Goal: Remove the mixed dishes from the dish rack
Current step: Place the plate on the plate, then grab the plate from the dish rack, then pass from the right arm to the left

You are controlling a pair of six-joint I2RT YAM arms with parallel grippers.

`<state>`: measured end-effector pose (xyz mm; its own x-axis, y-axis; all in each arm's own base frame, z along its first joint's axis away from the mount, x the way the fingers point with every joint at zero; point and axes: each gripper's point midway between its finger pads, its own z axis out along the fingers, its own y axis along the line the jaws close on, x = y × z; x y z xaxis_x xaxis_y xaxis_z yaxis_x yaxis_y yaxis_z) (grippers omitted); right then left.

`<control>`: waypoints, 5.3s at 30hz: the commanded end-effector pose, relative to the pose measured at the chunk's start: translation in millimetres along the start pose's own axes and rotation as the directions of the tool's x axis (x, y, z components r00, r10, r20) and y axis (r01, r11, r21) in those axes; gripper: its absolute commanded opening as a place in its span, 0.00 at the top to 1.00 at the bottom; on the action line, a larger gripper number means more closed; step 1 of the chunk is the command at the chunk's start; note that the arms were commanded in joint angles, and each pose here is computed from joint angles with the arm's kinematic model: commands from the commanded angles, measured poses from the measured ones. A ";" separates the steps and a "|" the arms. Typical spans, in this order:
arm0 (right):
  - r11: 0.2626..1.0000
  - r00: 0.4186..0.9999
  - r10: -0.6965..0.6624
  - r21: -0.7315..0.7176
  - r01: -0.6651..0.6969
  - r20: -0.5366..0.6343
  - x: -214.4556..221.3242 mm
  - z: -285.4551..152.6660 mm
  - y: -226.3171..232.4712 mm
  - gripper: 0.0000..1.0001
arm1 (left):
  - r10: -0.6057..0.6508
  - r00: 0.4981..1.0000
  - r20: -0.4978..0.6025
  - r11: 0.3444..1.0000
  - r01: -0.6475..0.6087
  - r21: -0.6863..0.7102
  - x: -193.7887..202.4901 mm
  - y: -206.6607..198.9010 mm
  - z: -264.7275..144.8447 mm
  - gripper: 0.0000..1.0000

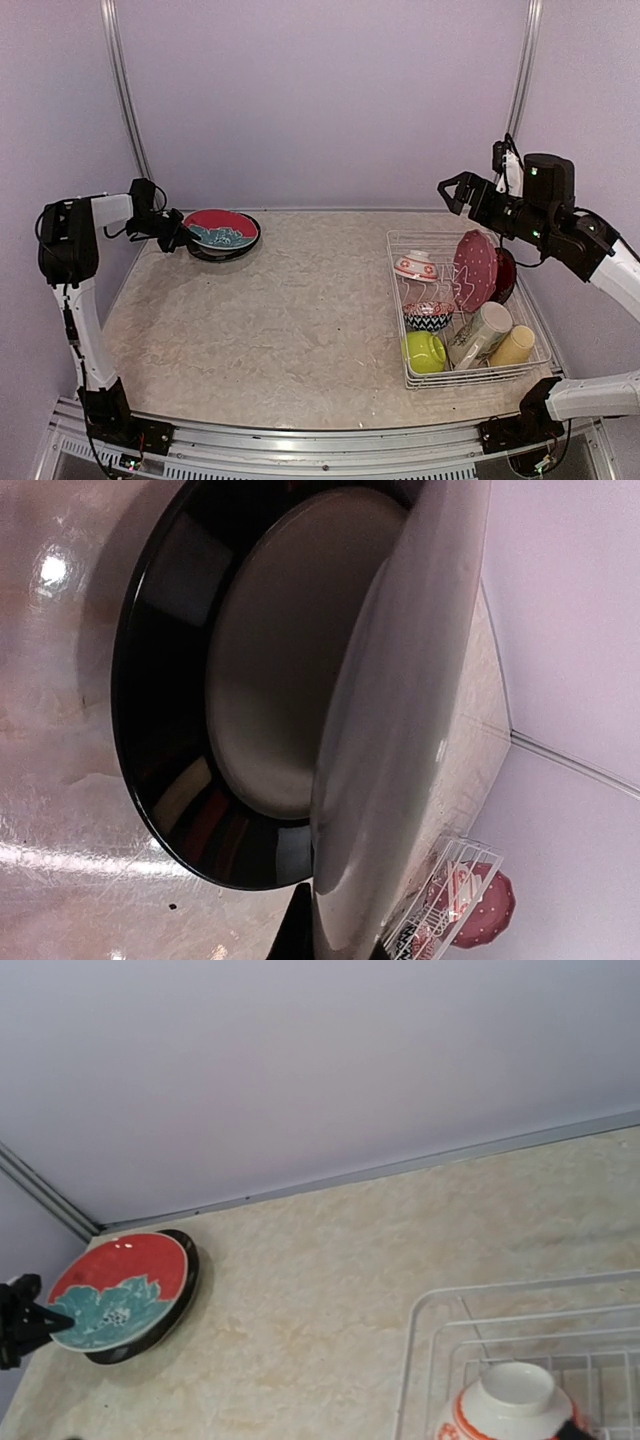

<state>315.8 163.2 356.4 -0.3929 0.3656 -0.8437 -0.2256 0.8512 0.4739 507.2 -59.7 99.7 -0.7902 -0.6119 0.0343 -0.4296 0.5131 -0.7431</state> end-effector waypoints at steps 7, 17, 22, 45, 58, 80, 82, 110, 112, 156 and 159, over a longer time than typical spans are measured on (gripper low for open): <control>0.999 1.000 -0.018 0.049 0.019 -0.024 10.0 1.9 -14.2 0.00 | 0.075 0.997 0.004 0.994 -0.075 0.077 -19.9 -23.2 -0.2 0.96; 0.999 0.998 -0.022 0.046 0.024 -0.052 18.3 9.8 -14.5 0.00 | 0.080 0.997 0.000 0.996 -0.080 -0.047 -21.4 -0.3 1.8 0.54; 0.999 0.998 -0.021 0.048 0.024 -0.056 20.3 9.4 -15.6 0.00 | 0.129 0.991 0.035 0.983 -0.123 -0.138 -24.3 4.9 -7.7 0.34; 0.883 0.960 -0.136 0.409 0.229 -0.243 42.0 5.6 -84.0 0.00 | 0.383 0.884 0.268 0.923 -0.370 -0.101 14.4 -87.9 -93.9 0.08; 0.585 0.895 -0.101 0.702 0.406 -0.434 53.9 -13.1 -178.8 0.11 | 0.544 0.793 0.275 0.820 -0.572 0.027 106.8 -162.3 -120.3 0.08; 0.556 0.851 -0.007 0.706 0.439 -0.525 95.8 44.2 -218.6 0.64 | 0.580 0.795 0.178 0.797 -0.599 0.080 143.8 -169.2 -87.2 0.08; 0.541 0.852 -0.004 0.715 0.442 -0.524 97.2 41.8 -219.1 0.67 | 0.578 0.798 0.171 0.798 -0.597 0.088 144.5 -169.2 -85.4 0.08; 0.679 0.931 -0.106 0.658 0.325 -0.349 17.8 19.3 -154.1 1.00 | 0.573 0.810 0.124 0.804 -0.585 0.105 149.6 -165.1 -69.4 0.07; 0.687 0.934 -0.115 0.652 0.320 -0.337 11.9 15.6 -150.2 1.00 | 0.567 0.815 0.117 0.808 -0.578 0.110 150.5 -165.0 -68.8 0.07; 0.899 0.981 0.137 -0.398 -0.182 -0.140 9.1 69.2 57.7 1.00 | 0.608 0.746 -0.271 0.692 -0.331 0.642 264.4 -203.0 -30.3 0.05; 0.861 0.968 0.153 -0.454 -0.229 -0.197 26.6 86.3 79.1 1.00 | 0.600 0.737 -0.311 0.712 -0.316 0.627 273.5 -197.1 -16.7 0.07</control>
<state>366.8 218.0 272.0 -0.6686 0.3365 -0.6631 -0.2582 0.7312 0.6314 376.0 -303.1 277.2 -0.9668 -0.0097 -0.2555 0.2473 0.2179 -0.9441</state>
